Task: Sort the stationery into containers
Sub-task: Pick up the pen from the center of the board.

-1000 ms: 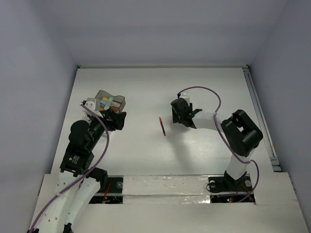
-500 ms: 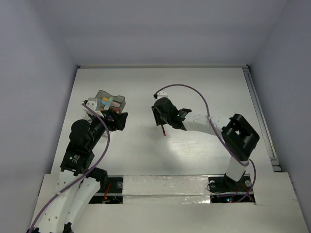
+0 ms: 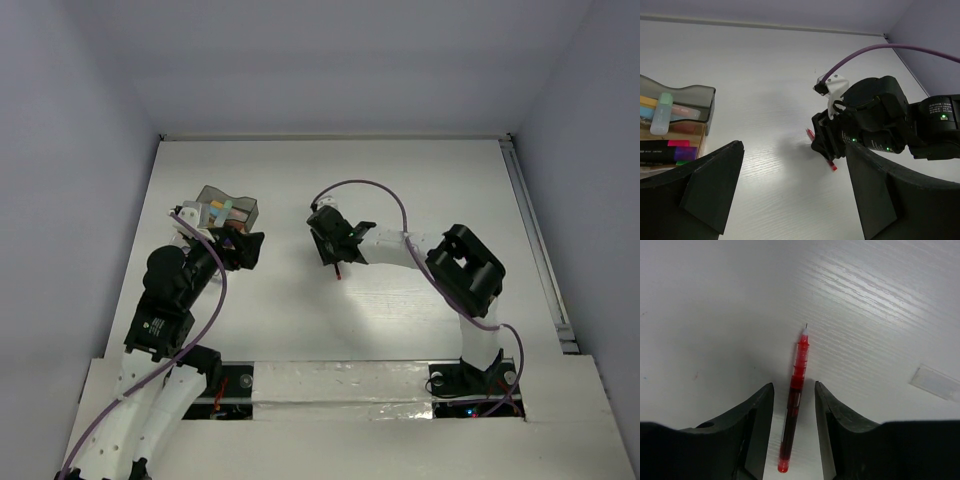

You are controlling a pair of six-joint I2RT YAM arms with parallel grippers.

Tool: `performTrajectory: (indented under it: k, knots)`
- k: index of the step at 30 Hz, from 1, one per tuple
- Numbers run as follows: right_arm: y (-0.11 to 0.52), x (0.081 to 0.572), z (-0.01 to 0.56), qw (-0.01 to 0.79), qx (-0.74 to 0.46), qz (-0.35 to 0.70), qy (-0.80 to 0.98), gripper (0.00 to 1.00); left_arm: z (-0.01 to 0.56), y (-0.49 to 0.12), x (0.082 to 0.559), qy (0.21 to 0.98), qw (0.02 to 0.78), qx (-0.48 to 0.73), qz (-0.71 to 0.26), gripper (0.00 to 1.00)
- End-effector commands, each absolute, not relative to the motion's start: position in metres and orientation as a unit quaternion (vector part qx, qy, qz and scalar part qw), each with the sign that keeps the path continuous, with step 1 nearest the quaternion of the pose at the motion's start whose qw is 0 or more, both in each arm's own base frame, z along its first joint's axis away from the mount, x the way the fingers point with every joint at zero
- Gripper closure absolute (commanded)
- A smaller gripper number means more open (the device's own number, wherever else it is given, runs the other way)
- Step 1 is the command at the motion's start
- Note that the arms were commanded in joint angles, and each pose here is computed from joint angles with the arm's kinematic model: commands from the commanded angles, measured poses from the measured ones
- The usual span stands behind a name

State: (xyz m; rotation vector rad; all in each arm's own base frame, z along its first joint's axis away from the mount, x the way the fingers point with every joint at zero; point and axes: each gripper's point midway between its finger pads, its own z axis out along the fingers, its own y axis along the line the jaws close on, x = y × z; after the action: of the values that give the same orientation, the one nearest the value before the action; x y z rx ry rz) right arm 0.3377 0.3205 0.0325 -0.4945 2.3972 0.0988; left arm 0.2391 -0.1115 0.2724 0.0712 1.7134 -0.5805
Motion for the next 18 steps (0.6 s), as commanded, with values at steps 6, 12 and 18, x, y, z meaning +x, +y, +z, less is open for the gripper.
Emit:
performTrajectory:
  k: [6, 12, 18]
  knots:
    - [0.319, 0.341, 0.022, 0.328, -0.172, 0.029, 0.929, 0.66, 0.297, -0.116, 0.240, 0.716, 0.643, 0.043, -0.267, 0.26]
    - [0.314, 0.351, 0.007, 0.311, -0.155, 0.057, 0.936, 0.99, 0.289, -0.129, 0.238, 0.723, 0.622, 0.063, -0.293, 0.28]
    - [0.327, 0.360, 0.049, 0.362, -0.140, 0.107, 0.915, 1.00, 0.271, -0.153, 0.229, 0.735, 0.571, 0.079, -0.357, 0.31]
